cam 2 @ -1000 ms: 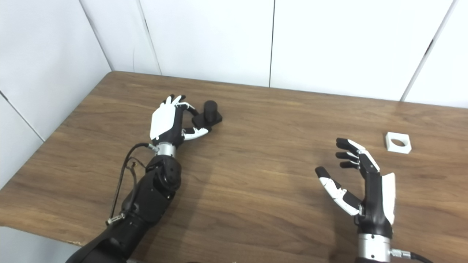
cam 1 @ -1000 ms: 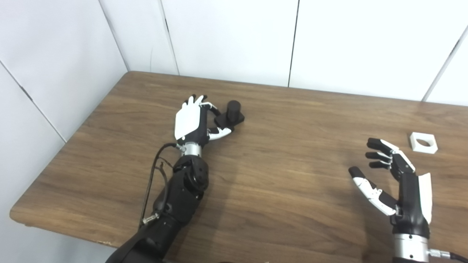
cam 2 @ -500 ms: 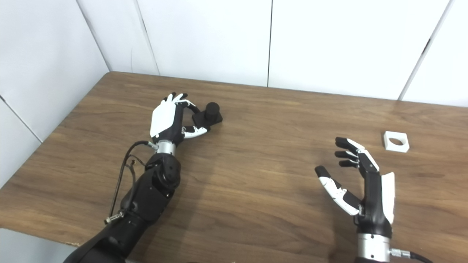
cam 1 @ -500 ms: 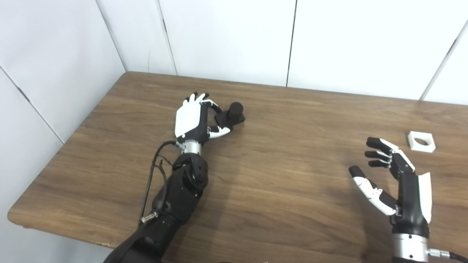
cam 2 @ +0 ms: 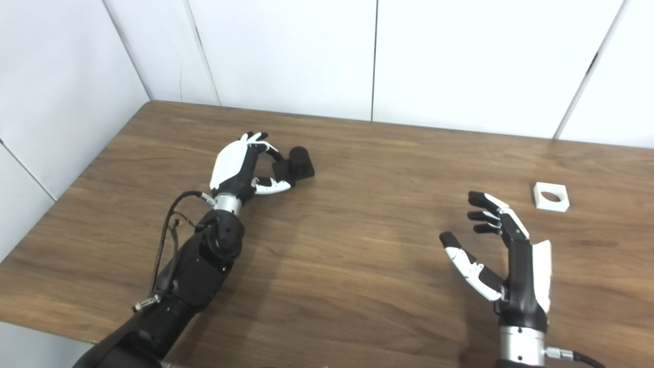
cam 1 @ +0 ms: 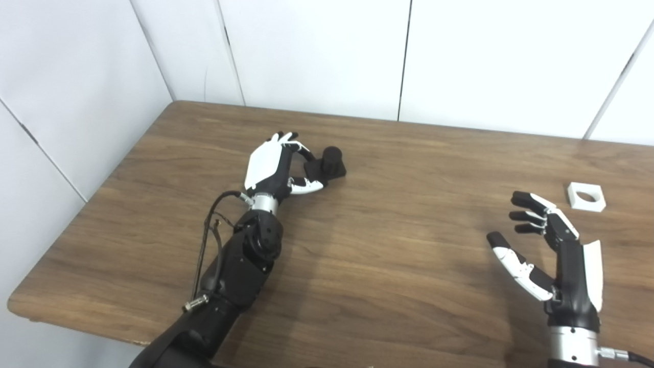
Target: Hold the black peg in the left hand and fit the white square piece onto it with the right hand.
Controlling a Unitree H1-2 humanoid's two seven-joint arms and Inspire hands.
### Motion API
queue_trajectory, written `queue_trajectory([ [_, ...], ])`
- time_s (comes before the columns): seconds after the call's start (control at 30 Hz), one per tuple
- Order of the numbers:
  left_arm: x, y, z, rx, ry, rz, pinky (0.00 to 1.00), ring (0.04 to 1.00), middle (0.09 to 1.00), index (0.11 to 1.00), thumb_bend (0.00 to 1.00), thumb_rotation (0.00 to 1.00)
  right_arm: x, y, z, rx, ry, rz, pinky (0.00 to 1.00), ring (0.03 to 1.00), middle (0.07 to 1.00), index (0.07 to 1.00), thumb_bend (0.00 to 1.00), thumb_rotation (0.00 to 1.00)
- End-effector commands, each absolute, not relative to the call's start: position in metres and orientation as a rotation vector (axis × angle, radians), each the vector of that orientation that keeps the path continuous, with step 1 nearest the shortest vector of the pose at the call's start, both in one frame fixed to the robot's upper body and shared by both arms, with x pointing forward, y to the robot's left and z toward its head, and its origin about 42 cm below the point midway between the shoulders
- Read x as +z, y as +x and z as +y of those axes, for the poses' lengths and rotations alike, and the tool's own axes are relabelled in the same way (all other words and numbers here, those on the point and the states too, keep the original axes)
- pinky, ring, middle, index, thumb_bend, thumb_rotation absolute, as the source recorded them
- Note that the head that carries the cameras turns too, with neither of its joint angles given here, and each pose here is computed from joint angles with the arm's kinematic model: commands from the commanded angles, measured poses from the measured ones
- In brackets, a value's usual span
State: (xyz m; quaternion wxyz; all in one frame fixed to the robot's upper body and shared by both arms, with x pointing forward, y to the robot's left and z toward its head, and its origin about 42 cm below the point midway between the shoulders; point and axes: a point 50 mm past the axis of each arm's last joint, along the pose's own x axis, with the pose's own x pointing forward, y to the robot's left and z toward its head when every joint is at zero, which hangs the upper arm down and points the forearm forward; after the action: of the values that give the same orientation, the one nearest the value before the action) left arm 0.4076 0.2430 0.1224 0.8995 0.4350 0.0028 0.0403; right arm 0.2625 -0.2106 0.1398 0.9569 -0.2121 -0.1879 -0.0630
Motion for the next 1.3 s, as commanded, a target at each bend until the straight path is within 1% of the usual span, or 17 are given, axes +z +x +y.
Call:
queue_trajectory([
  [0.0,0.102,0.395,0.218,-0.085,0.909,0.037,0.99,0.992,0.922,0.487,0.52,0.09,0.135,0.253,-0.218,-0.136,-0.443,-0.367,0.58,0.669,0.742,0.744,0.57,0.43],
  [0.2,0.095,0.385,0.200,-0.197,0.890,0.019,1.00,0.999,0.929,0.488,0.52,0.09,0.136,0.253,-0.219,-0.137,-0.446,-0.355,0.59,0.676,0.746,0.747,0.58,0.44],
  [0.37,0.093,0.377,0.192,-0.345,0.863,-0.009,1.00,1.000,0.968,0.491,0.52,0.09,0.138,0.253,-0.218,-0.140,-0.446,-0.357,0.57,0.664,0.745,0.750,0.57,0.44],
  [0.5,0.092,0.372,0.189,-0.460,0.887,-0.053,1.00,1.000,0.980,0.493,0.51,0.09,0.141,0.254,-0.217,-0.147,-0.456,-0.353,0.57,0.662,0.744,0.749,0.58,0.46],
  [0.7,0.095,0.362,0.183,-0.560,0.929,-0.118,1.00,1.000,0.978,0.494,0.51,0.09,0.144,0.255,-0.215,-0.150,-0.459,-0.353,0.58,0.671,0.748,0.751,0.57,0.44],
  [0.9,0.098,0.352,0.179,-0.651,0.938,-0.178,1.00,1.000,0.975,0.493,0.51,0.09,0.148,0.256,-0.214,-0.160,-0.455,-0.357,0.59,0.669,0.749,0.751,0.56,0.44],
  [1.1,0.102,0.341,0.173,-0.732,0.950,-0.202,1.00,1.000,0.982,0.492,0.51,0.09,0.151,0.257,-0.215,-0.181,-0.444,-0.368,0.58,0.667,0.745,0.744,0.56,0.39],
  [1.27,0.108,0.332,0.169,-0.781,0.992,-0.230,1.00,1.000,0.981,0.493,0.51,0.09,0.153,0.257,-0.218,-0.194,-0.449,-0.370,0.57,0.658,0.740,0.742,0.56,0.43],
])
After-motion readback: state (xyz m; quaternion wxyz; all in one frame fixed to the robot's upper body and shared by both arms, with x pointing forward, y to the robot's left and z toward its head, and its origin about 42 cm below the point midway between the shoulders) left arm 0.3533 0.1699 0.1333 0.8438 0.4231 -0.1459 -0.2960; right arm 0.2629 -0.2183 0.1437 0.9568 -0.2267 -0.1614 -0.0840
